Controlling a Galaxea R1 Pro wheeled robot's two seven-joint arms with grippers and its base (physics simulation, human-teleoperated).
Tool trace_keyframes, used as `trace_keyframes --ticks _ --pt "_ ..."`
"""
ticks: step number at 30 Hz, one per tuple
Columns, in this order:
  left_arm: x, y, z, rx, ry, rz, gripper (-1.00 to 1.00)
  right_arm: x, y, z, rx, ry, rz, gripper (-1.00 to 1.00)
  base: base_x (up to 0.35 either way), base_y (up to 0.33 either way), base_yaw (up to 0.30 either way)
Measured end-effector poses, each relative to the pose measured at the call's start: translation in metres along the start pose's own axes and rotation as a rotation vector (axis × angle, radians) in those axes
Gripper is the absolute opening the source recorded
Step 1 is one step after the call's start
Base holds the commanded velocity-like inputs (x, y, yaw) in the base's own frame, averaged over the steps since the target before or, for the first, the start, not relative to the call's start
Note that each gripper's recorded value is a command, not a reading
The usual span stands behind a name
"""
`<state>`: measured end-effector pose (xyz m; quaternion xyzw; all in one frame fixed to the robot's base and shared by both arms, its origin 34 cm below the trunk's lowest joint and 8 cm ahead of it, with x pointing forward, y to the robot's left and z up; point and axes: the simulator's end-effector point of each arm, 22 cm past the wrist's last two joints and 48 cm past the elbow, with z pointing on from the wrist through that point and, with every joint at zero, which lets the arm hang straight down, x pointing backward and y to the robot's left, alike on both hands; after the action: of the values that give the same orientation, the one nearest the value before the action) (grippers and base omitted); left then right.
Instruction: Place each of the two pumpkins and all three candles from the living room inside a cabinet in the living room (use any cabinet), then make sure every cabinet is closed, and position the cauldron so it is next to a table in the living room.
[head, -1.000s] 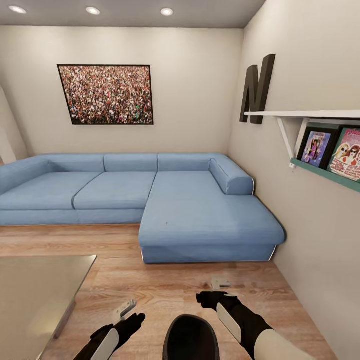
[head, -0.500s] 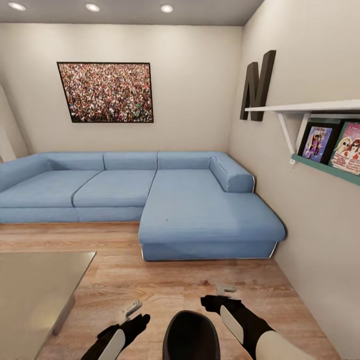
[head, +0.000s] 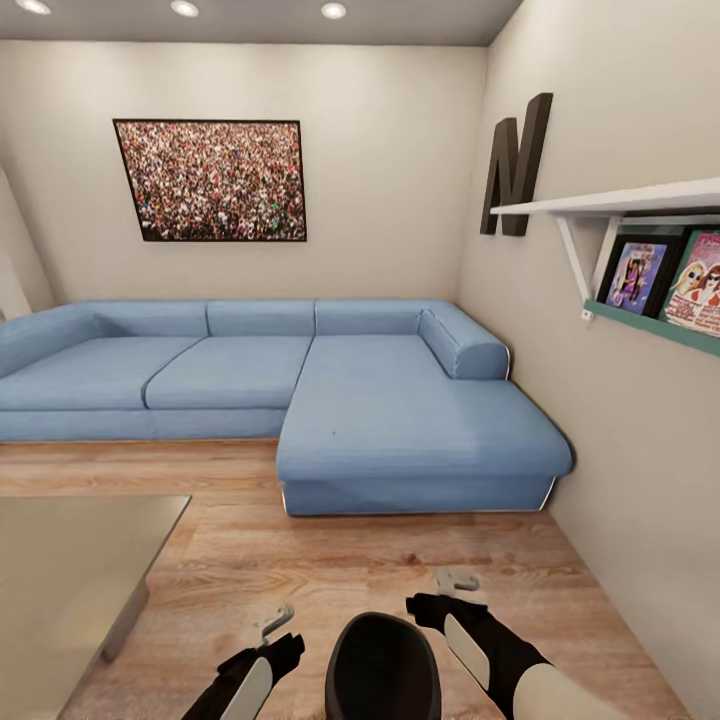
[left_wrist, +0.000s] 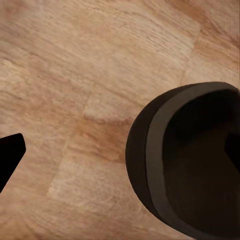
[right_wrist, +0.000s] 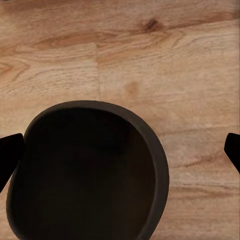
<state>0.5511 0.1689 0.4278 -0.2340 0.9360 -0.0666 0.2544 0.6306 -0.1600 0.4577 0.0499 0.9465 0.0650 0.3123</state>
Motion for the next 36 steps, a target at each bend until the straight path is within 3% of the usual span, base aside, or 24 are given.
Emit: trace_keyframes --ticks 10,19,26,36 --pt "0.019 -0.021 0.011 0.036 -0.02 0.049 1.0 0.014 -0.004 0.013 0.001 -0.002 0.001 1.0 0.0 0.0 0.0" --pt "0.02 -0.027 0.01 0.055 -0.022 0.05 1.0 0.013 -0.005 0.013 0.001 -0.002 0.006 1.0 0.0 0.0 0.0" --pt "0.021 -0.028 0.01 0.055 -0.023 0.055 1.0 0.01 -0.012 0.013 0.007 -0.005 0.064 1.0 0.0 0.0 0.0" --pt "0.023 -0.026 0.01 0.046 -0.013 0.047 1.0 0.01 -0.011 0.013 0.006 -0.005 0.069 1.0 0.0 0.0 0.0"
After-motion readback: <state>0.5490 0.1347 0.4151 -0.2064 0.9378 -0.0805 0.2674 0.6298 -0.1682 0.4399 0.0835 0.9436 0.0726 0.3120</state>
